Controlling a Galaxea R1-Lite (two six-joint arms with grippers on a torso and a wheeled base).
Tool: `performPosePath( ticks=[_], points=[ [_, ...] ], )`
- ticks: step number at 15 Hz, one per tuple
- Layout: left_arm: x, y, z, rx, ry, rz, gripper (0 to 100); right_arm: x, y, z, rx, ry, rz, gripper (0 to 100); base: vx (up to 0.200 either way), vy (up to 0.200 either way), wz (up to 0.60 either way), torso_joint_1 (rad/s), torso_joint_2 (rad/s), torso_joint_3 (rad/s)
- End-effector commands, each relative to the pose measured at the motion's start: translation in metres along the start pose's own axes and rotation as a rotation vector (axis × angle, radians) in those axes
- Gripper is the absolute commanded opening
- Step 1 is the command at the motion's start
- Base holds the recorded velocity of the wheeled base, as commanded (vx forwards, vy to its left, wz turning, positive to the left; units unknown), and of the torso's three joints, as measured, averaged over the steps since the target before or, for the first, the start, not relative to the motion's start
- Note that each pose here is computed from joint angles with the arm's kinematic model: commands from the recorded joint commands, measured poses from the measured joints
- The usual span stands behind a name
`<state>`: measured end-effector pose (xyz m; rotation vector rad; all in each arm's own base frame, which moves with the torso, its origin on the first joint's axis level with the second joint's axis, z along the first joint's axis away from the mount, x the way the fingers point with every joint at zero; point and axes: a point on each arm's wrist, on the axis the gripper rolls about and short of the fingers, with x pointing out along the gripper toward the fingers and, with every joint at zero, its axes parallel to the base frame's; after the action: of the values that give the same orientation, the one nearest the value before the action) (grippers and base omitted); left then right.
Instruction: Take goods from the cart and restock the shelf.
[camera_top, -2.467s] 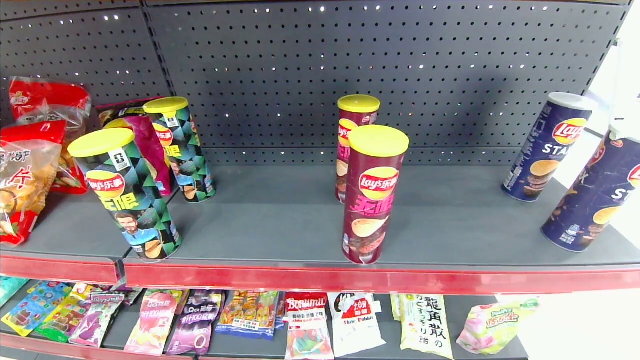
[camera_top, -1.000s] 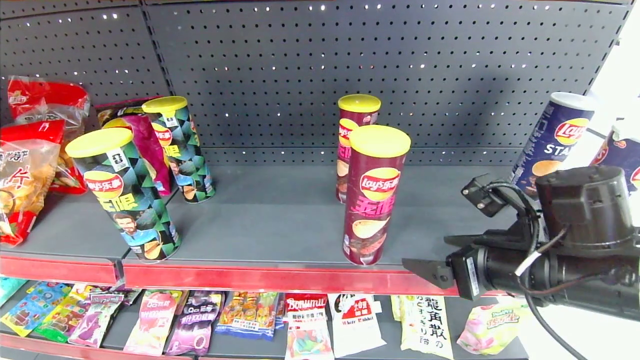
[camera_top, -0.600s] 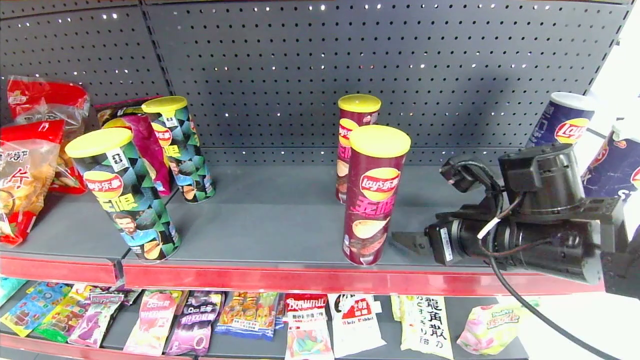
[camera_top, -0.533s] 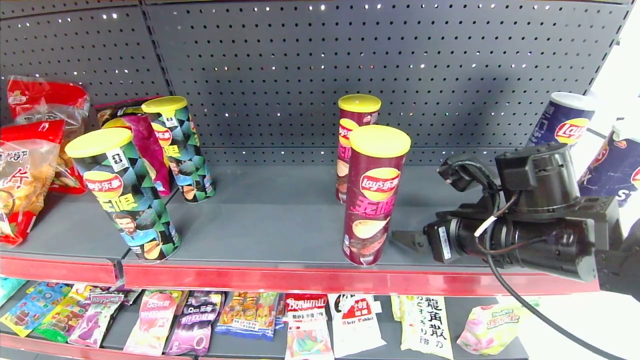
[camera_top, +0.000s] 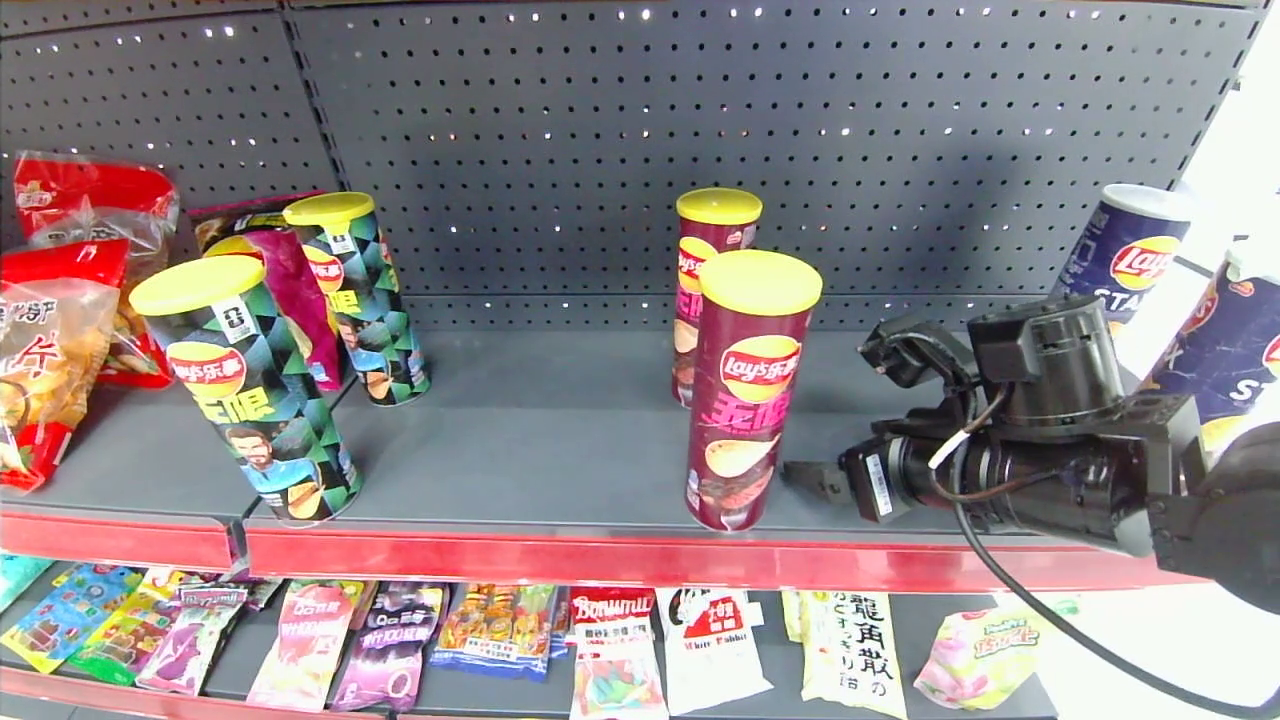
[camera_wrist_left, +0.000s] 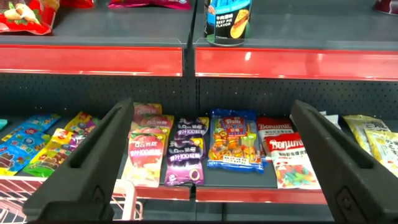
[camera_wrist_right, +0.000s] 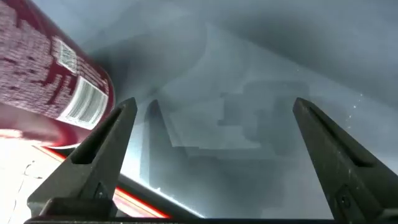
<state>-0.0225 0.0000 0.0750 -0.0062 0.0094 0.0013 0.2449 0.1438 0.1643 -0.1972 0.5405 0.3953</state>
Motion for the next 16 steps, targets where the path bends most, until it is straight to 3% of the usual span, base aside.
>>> performPosePath(
  ticks=[1,16],
  points=[
    [0.0,0.0,0.0,0.0,0.0,0.0,100,0.002,0.002,0.0,-0.001,0.004,0.004,100,0.0,0.0,0.0,0.0,0.0,0.0],
    [0.0,0.0,0.0,0.0,0.0,0.0,100,0.008,0.02,0.003,-0.028,-0.008,0.052,100,0.0,0.0,0.0,0.0,0.0,0.0]
  ],
)
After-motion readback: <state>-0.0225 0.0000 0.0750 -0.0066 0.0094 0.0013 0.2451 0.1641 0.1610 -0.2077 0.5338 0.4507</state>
